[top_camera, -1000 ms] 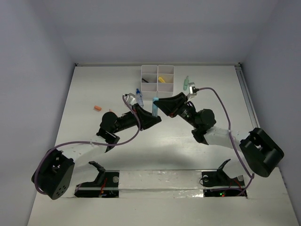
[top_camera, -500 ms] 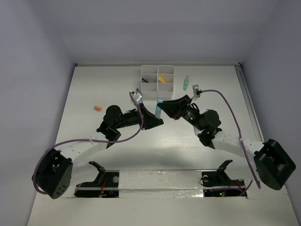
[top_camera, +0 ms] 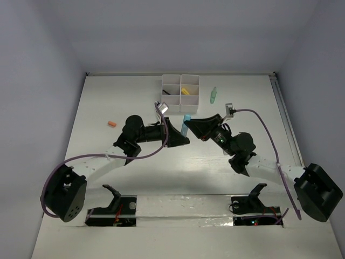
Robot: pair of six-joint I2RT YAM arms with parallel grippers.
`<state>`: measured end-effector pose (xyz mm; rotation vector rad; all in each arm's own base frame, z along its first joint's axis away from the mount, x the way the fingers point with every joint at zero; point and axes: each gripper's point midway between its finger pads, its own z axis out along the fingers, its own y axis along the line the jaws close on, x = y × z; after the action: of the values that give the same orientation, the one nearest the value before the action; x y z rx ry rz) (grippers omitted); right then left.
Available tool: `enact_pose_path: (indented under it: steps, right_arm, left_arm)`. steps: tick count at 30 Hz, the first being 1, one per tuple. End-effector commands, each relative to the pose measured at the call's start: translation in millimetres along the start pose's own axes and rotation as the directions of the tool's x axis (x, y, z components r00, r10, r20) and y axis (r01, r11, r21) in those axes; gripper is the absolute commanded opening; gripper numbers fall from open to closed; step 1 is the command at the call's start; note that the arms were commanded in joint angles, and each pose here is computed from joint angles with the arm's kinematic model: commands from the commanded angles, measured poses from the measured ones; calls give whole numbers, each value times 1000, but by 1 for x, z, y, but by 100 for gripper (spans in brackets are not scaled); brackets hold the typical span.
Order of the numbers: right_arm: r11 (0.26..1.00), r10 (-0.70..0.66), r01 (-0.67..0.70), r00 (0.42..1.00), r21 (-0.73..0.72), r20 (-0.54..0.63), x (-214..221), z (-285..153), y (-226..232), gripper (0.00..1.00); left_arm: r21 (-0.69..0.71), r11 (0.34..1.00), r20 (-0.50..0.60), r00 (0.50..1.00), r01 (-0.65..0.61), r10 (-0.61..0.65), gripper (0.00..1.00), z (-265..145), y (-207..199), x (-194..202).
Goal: Sort the stationery into containers
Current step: Close the pen cap on the pen, then place the pen in the storage box.
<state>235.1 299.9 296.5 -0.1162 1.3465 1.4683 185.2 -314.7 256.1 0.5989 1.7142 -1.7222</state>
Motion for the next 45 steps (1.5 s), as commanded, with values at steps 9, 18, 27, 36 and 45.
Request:
enact_pose_path:
  steps: [9, 18, 27, 36, 45]
  right_arm:
    - [969, -65, 118, 970, 219, -236, 31, 3, -27, 0]
    - [937, -133, 146, 989, 319, -60, -59, 57, -85, 0]
    - [769, -420, 372, 907, 519, -28, -125, 112, -180, 0]
    - [582, -614, 526, 784, 620, -89, -153, 135, -241, 0]
    - [530, -660, 592, 737, 608, -142, -150, 146, -275, 0]
  left_arm:
    - [-204, 943, 385, 864, -263, 324, 25, -33, -1, -80]
    - [-370, 899, 319, 877, -234, 359, 66, -56, 42, -41]
    - [-477, 843, 354, 823, -249, 444, 93, -82, 43, -45]
    - [-543, 816, 349, 830, -199, 435, 99, -89, 61, -43]
    - [-529, 823, 334, 841, -206, 425, 99, -84, 65, -39]
